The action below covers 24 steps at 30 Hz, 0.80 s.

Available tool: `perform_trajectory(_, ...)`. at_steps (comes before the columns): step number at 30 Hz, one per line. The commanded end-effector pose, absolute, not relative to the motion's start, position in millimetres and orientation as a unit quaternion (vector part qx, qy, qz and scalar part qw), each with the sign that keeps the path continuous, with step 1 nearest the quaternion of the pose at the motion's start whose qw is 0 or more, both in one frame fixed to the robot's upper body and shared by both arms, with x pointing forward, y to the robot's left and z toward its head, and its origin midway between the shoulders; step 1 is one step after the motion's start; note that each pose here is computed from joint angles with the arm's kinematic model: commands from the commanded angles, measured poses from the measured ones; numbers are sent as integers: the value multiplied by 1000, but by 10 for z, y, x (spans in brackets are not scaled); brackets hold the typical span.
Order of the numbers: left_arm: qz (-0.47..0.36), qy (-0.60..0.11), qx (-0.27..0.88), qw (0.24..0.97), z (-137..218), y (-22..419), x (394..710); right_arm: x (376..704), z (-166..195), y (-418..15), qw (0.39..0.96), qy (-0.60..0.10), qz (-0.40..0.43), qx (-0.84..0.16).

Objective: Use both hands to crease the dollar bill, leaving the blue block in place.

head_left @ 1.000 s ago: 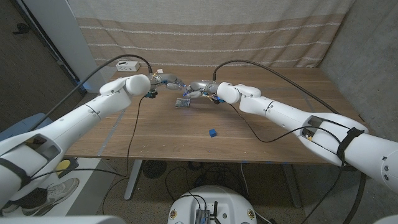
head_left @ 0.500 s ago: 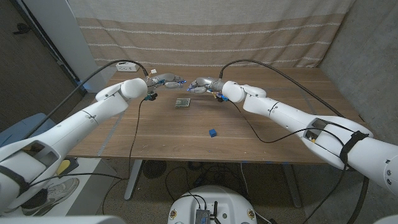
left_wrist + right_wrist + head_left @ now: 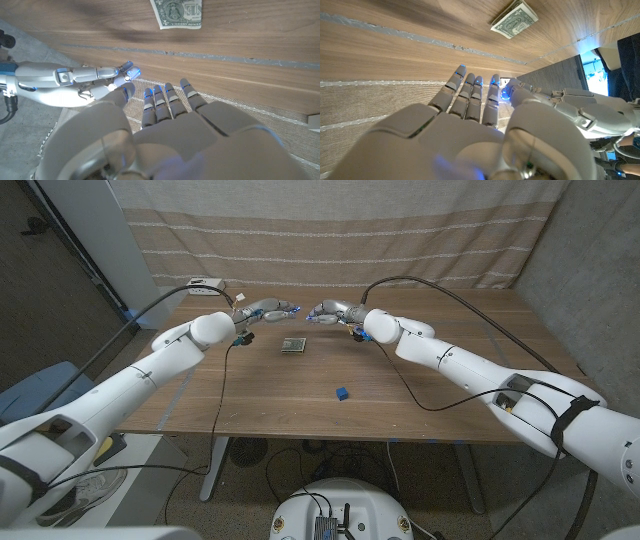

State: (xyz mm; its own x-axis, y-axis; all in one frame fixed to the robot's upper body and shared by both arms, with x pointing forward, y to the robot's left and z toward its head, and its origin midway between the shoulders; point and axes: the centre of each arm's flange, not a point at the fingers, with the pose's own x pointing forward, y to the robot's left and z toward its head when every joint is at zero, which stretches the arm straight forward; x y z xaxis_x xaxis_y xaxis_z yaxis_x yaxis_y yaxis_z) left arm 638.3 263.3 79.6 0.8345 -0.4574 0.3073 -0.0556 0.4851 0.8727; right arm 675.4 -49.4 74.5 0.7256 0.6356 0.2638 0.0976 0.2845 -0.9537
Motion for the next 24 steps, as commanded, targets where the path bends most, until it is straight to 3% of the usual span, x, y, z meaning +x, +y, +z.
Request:
perform_trajectory(1, -129, -280, 445, 841, 743, 2620, 6391, 6746, 804, -679, 763, -326, 167, -533)
perform_trajectory(24, -138, -299, 340, 881, 656, 2716, 6487, 6759, 858, -1030, 803, -330, 143, -475)
